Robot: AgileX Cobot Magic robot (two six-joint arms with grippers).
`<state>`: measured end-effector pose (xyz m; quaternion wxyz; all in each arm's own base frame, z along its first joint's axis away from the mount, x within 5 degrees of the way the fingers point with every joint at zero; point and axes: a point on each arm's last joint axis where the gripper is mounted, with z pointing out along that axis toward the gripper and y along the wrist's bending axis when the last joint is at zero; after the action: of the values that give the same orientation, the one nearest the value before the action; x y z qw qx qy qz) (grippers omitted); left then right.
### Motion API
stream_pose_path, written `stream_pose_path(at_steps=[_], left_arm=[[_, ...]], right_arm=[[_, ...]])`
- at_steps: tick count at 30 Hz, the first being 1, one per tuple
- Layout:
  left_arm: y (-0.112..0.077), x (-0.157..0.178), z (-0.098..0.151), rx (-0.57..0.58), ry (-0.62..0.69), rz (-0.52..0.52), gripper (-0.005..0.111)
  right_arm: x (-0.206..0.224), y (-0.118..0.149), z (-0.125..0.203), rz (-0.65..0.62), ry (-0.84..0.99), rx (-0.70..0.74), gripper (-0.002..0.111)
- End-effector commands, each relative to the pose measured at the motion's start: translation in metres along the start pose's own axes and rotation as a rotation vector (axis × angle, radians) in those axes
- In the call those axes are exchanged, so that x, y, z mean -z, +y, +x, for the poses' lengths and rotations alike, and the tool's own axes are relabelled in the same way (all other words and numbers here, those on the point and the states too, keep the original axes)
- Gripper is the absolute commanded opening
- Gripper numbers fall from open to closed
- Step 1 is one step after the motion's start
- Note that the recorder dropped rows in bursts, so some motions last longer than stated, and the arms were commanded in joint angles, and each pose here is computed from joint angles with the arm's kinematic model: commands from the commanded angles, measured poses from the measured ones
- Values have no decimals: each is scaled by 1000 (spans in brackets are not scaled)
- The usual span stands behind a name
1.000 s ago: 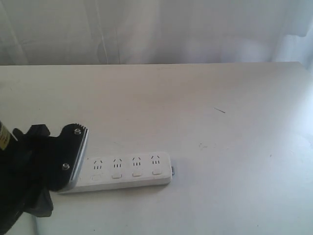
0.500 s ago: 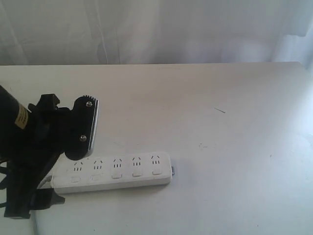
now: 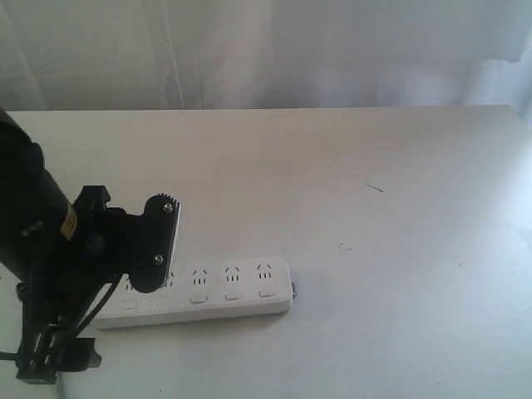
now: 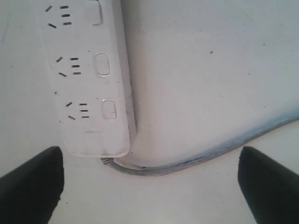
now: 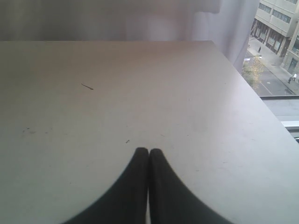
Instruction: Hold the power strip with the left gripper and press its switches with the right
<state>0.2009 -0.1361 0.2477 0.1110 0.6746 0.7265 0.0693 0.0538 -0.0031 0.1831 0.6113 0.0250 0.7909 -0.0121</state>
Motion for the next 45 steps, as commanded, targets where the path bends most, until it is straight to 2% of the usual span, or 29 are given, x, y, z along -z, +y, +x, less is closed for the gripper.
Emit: stream_pose_path(at_steps=[1,11,19,23,31,40,45], left_arm=[[3,-15,-5,-6,25,25,105],[18,-53,-14,-116,77,-20,105],[53,-59,-4,32,24,-30,105],[62,-55,-6,41,-38,16,105],[56,-79,-7,-6,6,144,105],[63,-91,-11,-25,-2,103,105],[61,-101,-8,-40,39,141,105]], right_arm=[[0,-1,0,9,-7,5,0],[0,-1,0,9,-7,5,0],[0,-1,0,9,-7,5,0],[0,-1,0,9,-7,5,0],[0,-1,0,9,-7,5,0],[0,-1,0,9,-7,5,0],[0,-1,0,9,-7,5,0]])
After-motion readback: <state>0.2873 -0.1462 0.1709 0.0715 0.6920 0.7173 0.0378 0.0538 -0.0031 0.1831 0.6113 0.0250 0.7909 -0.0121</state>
